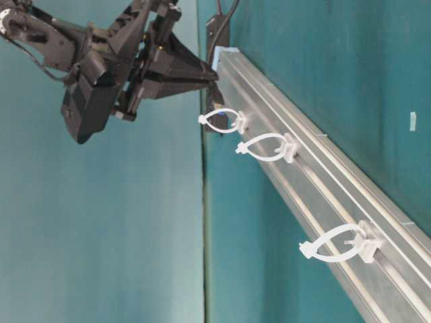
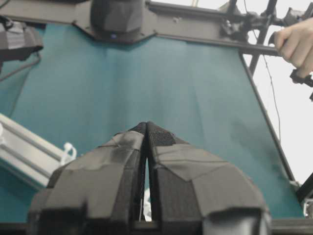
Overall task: Pass the USB cable through three rings with both arms.
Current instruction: 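Carry the plug up to the first ring and push it through, then bring the left gripper to the plug and grasp it beyond the ring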
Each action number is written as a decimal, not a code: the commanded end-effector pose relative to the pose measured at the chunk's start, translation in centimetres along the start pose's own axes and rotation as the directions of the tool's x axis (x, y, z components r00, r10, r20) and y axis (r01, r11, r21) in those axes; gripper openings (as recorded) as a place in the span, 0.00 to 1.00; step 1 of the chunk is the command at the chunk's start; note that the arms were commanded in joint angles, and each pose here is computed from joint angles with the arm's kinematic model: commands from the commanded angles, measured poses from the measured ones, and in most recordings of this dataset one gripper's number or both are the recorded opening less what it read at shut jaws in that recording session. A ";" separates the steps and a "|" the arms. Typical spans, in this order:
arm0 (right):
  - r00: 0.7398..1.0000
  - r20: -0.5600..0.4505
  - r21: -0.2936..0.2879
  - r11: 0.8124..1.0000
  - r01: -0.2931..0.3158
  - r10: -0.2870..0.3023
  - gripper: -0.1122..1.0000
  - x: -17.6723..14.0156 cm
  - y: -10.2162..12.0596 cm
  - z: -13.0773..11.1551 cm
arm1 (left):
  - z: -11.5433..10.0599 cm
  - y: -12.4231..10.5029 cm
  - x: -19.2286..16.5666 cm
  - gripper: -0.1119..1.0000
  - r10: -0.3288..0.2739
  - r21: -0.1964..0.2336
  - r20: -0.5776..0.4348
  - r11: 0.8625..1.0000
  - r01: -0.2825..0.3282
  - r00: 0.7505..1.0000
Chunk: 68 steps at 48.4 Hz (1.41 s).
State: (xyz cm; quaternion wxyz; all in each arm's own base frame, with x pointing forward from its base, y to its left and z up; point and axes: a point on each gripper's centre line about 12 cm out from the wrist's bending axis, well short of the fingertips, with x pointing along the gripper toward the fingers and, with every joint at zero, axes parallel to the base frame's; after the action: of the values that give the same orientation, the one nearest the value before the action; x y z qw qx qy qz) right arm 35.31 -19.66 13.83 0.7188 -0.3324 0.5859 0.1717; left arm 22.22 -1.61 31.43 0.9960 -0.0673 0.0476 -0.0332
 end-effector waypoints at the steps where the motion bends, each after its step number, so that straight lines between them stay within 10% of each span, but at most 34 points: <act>1: 1.000 0.010 -0.024 1.000 0.013 -0.013 0.16 0.0 -0.1 0.6 | 0.5 -0.1 0.1 0.19 -0.004 0.000 0.013 1.000 0.004 1.000; 32: 0.998 0.069 -0.068 0.998 0.016 -0.012 0.16 0.5 1.1 4.3 | -1.5 2.8 3.2 0.30 0.110 -0.009 -0.087 0.994 -0.111 0.990; 50: 0.991 0.123 -0.015 0.998 0.054 -0.052 0.16 0.4 0.6 4.9 | -5.7 7.7 9.0 0.89 0.232 -0.029 -0.191 0.970 -0.242 0.954; 68: 0.990 0.134 0.005 0.999 0.048 -0.048 0.16 0.2 0.7 5.0 | -10.6 11.4 15.2 0.86 0.276 -0.037 -0.244 0.955 -0.293 0.930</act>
State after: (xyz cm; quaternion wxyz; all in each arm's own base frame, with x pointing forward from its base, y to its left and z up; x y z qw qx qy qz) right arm 38.22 -15.99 13.56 0.7574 -0.3302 0.5351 0.1761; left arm 34.67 6.60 22.00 0.9816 -0.0872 0.1367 0.1013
